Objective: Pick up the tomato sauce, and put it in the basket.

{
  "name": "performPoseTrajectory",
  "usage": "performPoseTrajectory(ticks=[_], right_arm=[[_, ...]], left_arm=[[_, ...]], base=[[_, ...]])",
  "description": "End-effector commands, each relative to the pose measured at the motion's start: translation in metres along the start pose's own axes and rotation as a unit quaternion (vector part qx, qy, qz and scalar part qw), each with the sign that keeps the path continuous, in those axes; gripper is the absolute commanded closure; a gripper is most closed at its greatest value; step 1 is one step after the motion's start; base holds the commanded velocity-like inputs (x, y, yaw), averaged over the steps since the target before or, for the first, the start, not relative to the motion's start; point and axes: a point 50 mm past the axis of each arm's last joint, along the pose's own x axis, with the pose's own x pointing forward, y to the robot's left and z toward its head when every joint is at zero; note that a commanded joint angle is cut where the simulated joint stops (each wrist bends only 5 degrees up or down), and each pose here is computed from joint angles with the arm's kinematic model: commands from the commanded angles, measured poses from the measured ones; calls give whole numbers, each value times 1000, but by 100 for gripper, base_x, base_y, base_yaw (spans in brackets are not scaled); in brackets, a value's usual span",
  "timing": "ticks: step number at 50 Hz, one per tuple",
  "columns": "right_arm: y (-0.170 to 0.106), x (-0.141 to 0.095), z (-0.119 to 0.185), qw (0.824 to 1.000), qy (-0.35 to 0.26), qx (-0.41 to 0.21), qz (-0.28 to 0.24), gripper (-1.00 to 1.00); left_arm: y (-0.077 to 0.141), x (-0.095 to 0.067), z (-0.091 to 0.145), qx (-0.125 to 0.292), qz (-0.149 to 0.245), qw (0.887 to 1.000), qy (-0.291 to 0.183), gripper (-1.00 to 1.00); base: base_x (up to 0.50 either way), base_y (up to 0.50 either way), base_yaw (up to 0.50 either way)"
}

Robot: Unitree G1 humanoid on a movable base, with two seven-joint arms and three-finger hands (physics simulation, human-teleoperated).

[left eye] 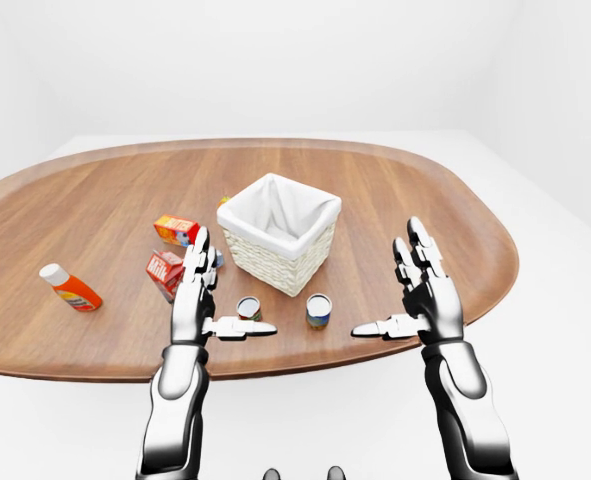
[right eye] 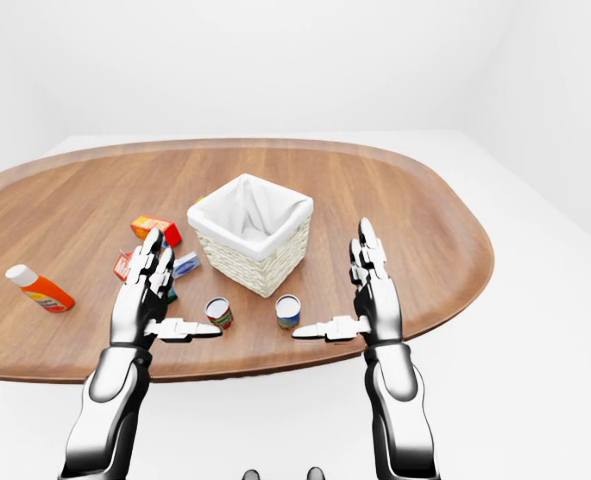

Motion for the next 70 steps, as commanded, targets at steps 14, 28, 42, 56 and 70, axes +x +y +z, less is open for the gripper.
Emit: performPoseTrajectory(ticks=[14,28,42,56,70], right_arm=[[0,2,2,1000,-6,-6,-5,-100],[2,-2,6,1000,-13,11,10,-100],[0,1,6,1000,-13,5,3,-100],[1,0,2,1000,-5,4,0,-100],[2,0,2,1000,-5,4,-2,-100]], left_arm=[[-1,-1,3,-1,-5,1000,-7,-100],[-1,-3,6,0,-5,1000,-11,-100],[-1,-2,6,0,-5,1000,-12,-100],[-1,-1,2,0,-4,1000,-4,-100],[-1,-2,1,2,-5,1000,-1,-100]], base=[[11,0,0],[14,0,0],[38,0,0],[0,0,0],[0,0,0]])
